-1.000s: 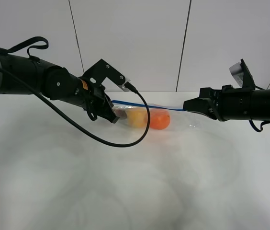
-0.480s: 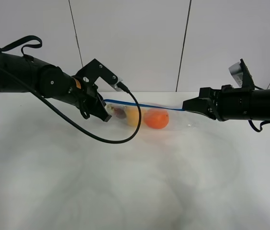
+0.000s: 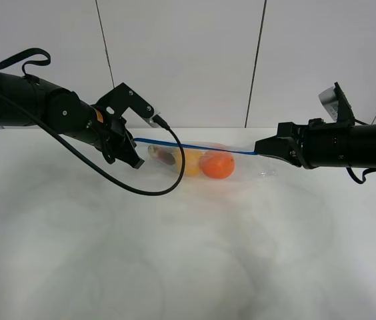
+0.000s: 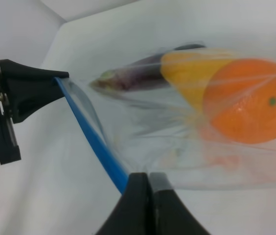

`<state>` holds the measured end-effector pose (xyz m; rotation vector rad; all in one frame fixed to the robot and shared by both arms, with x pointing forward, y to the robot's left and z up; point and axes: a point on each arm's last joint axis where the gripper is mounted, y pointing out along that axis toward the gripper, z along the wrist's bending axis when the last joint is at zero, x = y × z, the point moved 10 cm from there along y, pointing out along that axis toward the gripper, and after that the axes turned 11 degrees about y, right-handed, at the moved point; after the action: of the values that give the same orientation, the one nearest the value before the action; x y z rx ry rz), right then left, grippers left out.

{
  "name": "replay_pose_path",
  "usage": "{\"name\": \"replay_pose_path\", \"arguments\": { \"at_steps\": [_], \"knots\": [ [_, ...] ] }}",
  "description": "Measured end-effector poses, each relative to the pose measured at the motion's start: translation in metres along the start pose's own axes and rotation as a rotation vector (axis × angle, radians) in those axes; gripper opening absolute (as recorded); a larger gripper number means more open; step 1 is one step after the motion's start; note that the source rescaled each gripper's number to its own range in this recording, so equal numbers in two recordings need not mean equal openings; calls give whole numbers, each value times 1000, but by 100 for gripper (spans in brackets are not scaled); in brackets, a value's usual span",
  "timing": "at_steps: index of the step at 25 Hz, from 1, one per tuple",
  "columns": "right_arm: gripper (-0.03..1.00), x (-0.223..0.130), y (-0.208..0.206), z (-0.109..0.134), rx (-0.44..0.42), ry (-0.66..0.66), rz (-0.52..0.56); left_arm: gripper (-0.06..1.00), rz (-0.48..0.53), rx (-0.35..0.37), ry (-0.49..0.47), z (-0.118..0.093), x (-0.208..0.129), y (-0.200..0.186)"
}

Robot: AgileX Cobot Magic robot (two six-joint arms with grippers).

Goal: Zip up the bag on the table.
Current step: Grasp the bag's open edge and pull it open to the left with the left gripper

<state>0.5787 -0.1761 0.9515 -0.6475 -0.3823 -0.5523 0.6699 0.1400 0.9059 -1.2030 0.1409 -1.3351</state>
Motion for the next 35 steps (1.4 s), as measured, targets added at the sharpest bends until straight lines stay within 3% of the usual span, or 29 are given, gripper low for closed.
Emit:
{"name": "replay_pose_path", "arguments": {
  "at_steps": [8,20,35],
  "knots": [
    [0,0,0,0,-1,-3,2,0,29,-1,49,0,-6,0],
    [0,-2,0,1,4,-7,9,0,48,17,21,13,-17,0],
    [0,-2,0,0,1,-7,8,0,54,16,22,14,-19,0]
  ]
}}
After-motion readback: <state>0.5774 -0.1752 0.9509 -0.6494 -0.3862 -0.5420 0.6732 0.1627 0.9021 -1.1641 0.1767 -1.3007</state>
